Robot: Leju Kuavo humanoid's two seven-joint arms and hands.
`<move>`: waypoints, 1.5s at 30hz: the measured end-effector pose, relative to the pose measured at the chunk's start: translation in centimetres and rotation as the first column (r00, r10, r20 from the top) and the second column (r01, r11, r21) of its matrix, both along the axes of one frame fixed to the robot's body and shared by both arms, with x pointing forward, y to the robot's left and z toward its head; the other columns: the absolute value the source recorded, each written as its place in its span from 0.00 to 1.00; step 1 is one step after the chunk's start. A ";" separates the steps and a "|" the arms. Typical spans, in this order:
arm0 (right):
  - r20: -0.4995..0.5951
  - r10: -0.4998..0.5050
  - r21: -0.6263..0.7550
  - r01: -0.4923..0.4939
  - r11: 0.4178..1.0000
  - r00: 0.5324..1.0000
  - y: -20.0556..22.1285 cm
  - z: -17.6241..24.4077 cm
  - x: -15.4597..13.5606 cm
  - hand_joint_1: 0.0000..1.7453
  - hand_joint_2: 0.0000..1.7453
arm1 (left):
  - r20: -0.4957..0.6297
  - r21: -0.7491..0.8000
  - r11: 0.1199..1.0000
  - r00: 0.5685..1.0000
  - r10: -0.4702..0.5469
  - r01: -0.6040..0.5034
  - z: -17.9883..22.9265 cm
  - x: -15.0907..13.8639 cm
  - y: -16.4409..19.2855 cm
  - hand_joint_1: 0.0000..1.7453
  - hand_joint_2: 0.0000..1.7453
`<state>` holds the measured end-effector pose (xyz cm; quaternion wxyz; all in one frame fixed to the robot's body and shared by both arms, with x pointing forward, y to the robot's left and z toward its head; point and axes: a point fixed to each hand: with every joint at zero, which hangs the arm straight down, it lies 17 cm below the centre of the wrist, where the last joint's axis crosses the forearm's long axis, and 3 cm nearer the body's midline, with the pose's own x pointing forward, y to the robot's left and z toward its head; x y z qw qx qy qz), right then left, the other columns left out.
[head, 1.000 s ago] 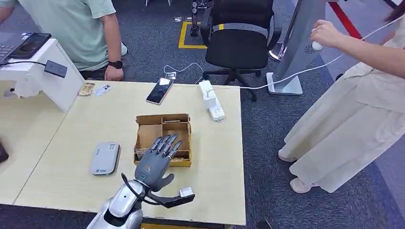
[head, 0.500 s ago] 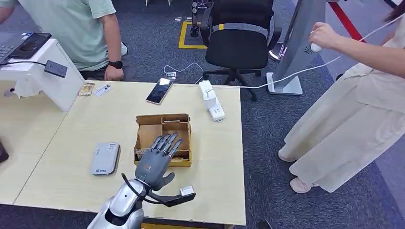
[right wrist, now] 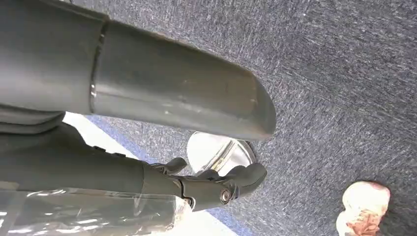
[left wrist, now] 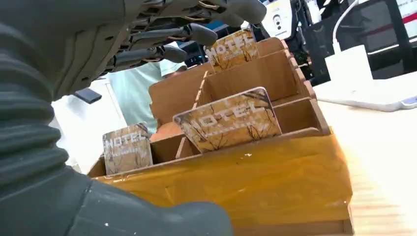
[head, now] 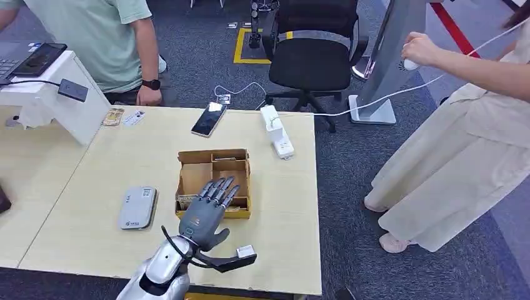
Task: Pass the card to the sensor for recognition and then transmit it.
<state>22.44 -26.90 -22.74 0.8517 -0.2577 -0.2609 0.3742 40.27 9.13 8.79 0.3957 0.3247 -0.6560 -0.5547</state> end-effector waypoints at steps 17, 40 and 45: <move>-0.001 0.005 -0.003 -0.005 1.000 1.000 0.1 0.0 0.0 0.00 0.00 | 0.015 0.008 1.000 1.000 -0.001 0.000 0.2 0.2 -0.3 0.97 1.00; -0.003 0.010 -0.007 -0.010 1.000 1.000 0.2 0.0 0.1 0.00 0.00 | 0.038 0.018 1.000 0.999 -0.002 0.002 0.8 0.9 -0.5 1.00 1.00; -0.008 0.010 -0.013 -0.010 1.000 1.000 0.1 0.0 0.0 0.00 0.00 | 0.045 0.018 1.000 0.999 -0.005 0.004 1.1 1.0 -0.6 1.00 1.00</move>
